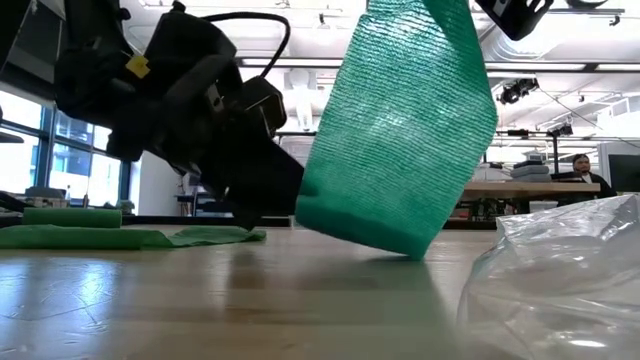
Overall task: Roll bandage
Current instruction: Roll the blue bandage
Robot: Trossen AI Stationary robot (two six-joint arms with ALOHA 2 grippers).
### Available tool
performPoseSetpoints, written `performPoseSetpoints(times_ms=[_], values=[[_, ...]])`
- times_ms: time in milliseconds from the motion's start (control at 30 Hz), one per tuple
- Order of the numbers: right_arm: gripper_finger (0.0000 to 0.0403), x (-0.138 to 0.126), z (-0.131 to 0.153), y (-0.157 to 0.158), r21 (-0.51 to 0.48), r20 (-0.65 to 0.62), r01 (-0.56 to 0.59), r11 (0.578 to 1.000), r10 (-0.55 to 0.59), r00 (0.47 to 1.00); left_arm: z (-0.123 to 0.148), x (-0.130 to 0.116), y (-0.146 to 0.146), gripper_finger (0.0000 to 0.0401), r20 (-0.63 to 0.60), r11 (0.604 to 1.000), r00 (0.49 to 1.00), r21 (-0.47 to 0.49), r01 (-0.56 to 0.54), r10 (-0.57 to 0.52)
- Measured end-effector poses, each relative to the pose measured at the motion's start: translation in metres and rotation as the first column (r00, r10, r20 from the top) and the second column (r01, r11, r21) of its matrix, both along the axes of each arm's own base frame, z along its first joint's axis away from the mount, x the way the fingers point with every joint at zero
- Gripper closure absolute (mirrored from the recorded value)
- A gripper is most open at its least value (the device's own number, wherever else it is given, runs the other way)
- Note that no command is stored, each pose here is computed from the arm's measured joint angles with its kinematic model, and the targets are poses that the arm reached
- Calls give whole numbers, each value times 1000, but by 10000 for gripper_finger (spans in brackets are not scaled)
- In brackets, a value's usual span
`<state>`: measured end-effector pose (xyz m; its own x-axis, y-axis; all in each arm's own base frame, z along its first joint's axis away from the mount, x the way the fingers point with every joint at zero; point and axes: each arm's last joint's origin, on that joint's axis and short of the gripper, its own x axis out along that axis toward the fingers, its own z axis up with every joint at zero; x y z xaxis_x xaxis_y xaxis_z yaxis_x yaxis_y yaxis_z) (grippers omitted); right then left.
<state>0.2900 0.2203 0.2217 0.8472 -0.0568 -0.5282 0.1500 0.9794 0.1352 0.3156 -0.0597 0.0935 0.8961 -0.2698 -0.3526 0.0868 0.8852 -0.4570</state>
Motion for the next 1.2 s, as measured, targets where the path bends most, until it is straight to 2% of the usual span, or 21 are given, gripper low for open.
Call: performPoseSetpoints(times_ms=[167, 500, 767, 900, 1033, 1200], values=[[403, -1, 0, 1, 3, -1, -6, 1000, 6, 1000, 0, 0, 4, 251, -5, 999, 1000, -35, 6, -6], [403, -1, 0, 1, 1, -3, -6, 1000, 6, 1000, 3, 2, 7, 242, 25, 999, 1000, -36, 16, -15], [403, -1, 0, 1, -4, -7, -8, 1000, 8, 1000, 1, 0, 3, 242, 17, 991, 991, -15, 132, -132], [403, -3, 6, -1, -3, 9, -13, 1000, 13, 1000, -1, -1, 0, 242, 1, 988, 988, 28, 153, -153], [403, -1, 14, -8, -7, 32, 6, 1000, -5, 999, -4, -3, -5, 242, -5, 981, 988, 113, 155, -155], [403, 13, 16, -30, -7, 24, 52, 999, -52, 998, -7, -5, -9, 242, -37, 974, 988, 167, 152, -148]])
